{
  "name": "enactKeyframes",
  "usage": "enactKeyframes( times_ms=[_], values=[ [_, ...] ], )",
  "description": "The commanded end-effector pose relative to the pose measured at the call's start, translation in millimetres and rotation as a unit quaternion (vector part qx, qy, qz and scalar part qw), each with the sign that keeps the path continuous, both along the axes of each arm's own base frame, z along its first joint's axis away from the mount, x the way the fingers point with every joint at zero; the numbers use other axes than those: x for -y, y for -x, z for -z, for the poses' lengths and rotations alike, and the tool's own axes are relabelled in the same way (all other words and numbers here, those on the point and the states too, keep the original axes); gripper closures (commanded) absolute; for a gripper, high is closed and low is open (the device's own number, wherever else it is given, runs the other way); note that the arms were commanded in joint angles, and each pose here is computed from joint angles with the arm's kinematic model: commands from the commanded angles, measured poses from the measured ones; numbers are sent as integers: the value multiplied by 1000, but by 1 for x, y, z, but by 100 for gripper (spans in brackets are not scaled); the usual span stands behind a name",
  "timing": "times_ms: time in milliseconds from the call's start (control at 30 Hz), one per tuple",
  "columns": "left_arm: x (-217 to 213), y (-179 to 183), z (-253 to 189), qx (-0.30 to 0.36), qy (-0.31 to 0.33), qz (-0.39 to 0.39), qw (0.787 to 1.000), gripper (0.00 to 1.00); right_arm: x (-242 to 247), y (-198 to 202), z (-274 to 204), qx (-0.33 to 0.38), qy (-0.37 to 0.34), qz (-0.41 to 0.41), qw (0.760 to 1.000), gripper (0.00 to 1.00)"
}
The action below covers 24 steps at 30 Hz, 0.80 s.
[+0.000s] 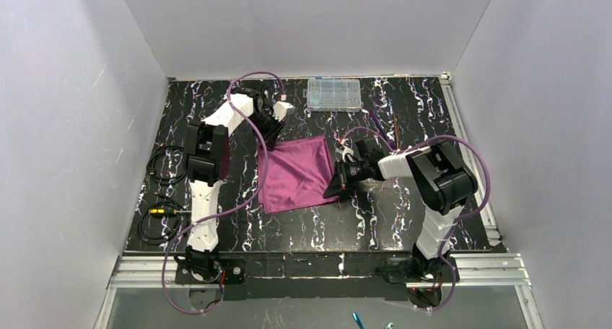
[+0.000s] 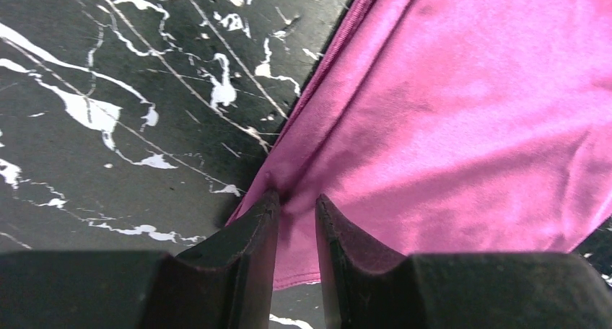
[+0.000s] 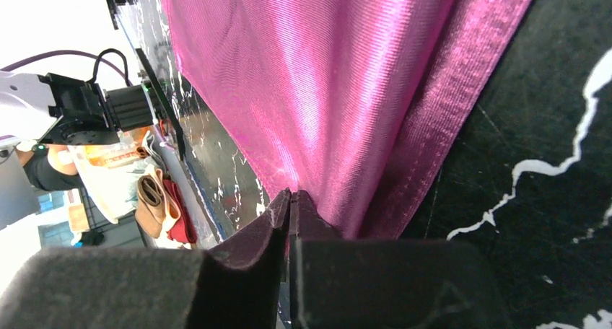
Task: Fold the napkin into a case and place the utensils inside
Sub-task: Smooth out the lower triangle-folded napkin at the center of the board.
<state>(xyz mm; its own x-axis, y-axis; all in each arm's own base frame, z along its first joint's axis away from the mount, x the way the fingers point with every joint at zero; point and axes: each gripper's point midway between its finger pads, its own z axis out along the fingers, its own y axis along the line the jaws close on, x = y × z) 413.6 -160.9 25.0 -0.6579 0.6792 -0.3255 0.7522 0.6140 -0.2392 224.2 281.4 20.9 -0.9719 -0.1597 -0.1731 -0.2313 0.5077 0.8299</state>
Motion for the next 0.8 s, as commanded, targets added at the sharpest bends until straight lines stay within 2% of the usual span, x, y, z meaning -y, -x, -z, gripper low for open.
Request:
enactKeyframes(
  times_ms=[0,100,233,400,600,700,767],
  values=[
    [-9,-7,11,17,-27,8,999,76,-1,-14,-15,46,4,0,999,85],
    [-8,-10,8,27,-25,6,999,76,-6,-20,-41,67,-16,-2,998,75],
    [-5,-15,-5,42,-16,0,999,75,-17,-41,-68,100,-36,8,994,72],
    [-1,-16,-30,57,0,-8,998,72,-25,-67,-57,98,-34,16,994,80],
    [5,-2,-59,59,28,-15,998,66,-13,-73,-9,76,-6,40,996,90],
    [4,8,-73,59,35,-9,998,63,-10,-77,2,69,-10,59,996,90],
    [2,17,-81,53,35,-4,998,62,-16,-81,-13,75,-34,61,995,85]
  ],
)
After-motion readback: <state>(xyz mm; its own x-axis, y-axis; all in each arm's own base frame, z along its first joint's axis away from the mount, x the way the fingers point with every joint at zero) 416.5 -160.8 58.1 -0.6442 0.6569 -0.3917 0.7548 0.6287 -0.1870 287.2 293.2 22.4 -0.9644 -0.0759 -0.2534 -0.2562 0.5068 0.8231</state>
